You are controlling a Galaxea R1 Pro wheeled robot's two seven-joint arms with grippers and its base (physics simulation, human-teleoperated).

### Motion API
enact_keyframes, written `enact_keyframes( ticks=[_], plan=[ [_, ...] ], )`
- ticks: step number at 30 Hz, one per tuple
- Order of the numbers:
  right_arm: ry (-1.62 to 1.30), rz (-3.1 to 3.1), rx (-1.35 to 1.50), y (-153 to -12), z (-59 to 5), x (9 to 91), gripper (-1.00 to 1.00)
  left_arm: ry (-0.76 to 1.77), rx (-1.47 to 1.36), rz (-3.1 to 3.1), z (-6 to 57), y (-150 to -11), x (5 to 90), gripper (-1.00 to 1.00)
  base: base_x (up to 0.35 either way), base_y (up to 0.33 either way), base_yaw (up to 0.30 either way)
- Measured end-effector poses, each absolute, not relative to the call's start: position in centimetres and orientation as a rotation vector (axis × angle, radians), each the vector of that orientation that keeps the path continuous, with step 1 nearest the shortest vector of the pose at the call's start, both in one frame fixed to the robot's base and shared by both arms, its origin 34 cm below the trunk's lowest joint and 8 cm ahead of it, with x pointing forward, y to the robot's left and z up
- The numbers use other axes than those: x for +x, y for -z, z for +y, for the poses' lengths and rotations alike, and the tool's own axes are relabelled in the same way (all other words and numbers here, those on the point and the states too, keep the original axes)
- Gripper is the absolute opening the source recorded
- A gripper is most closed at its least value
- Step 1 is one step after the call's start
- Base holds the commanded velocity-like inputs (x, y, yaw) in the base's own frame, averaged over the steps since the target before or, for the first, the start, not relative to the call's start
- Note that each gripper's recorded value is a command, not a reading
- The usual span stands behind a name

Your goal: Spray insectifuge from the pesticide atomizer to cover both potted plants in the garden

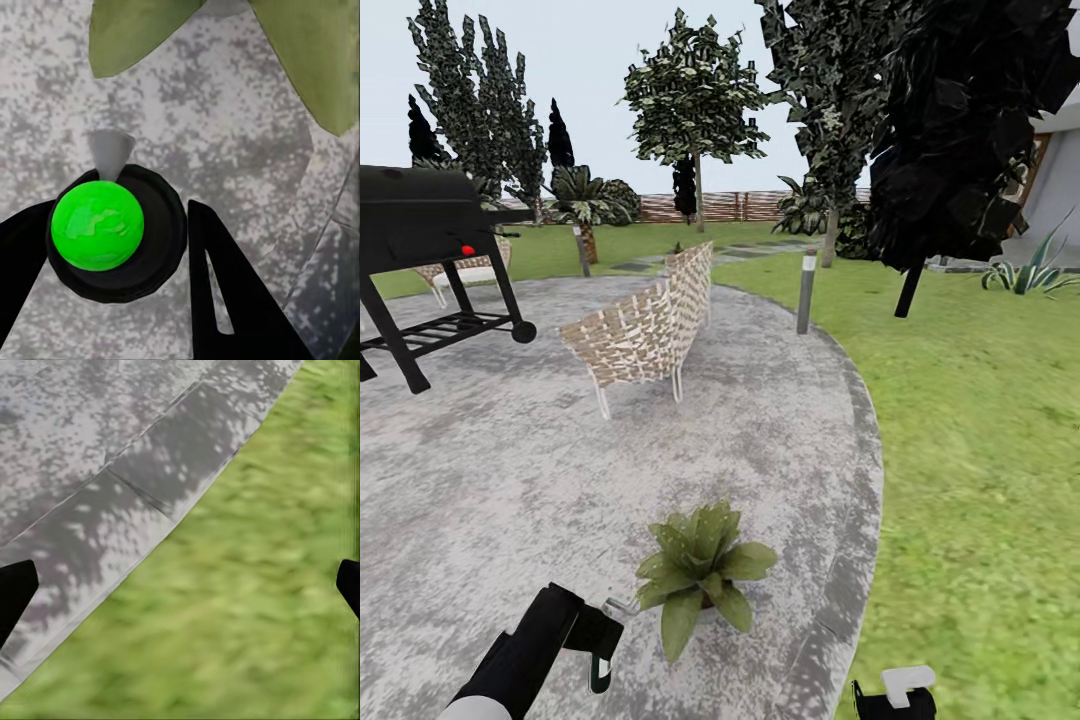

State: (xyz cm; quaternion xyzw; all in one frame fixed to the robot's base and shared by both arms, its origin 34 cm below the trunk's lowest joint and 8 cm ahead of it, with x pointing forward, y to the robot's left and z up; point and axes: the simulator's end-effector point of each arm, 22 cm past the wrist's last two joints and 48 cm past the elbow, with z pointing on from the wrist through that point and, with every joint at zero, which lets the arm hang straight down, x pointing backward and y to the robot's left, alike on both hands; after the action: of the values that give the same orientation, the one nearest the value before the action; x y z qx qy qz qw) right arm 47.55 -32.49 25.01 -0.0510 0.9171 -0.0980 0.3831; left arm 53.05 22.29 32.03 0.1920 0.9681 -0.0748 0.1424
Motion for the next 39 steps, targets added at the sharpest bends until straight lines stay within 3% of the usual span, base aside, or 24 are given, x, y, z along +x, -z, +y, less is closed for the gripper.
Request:
enact_keyframes(
  ticks=[10,18,31,39],
  plan=[
    [0.248,2.339,-0.129,-25.0,-32.4,47.6,1.00,0.192,0.556,2.821,22.8,-31.8,52.6,-1.00,-0.028,-0.143,0.209],
    [0.247,2.340,-0.130,-25.0,-32.4,47.5,1.00,0.125,0.494,2.887,24.0,-34.8,55.8,-1.00,0.002,-0.001,0.009],
    [0.247,2.341,-0.131,-25.0,-32.4,47.5,1.00,0.164,0.710,2.958,26.7,-35.3,53.8,-1.00,0.002,-0.001,0.000],
    [0.250,2.340,-0.130,-25.0,-32.5,47.5,1.00,0.174,0.782,2.961,25.4,-35.0,53.2,-1.00,0.058,-0.225,0.034]
  ],
)
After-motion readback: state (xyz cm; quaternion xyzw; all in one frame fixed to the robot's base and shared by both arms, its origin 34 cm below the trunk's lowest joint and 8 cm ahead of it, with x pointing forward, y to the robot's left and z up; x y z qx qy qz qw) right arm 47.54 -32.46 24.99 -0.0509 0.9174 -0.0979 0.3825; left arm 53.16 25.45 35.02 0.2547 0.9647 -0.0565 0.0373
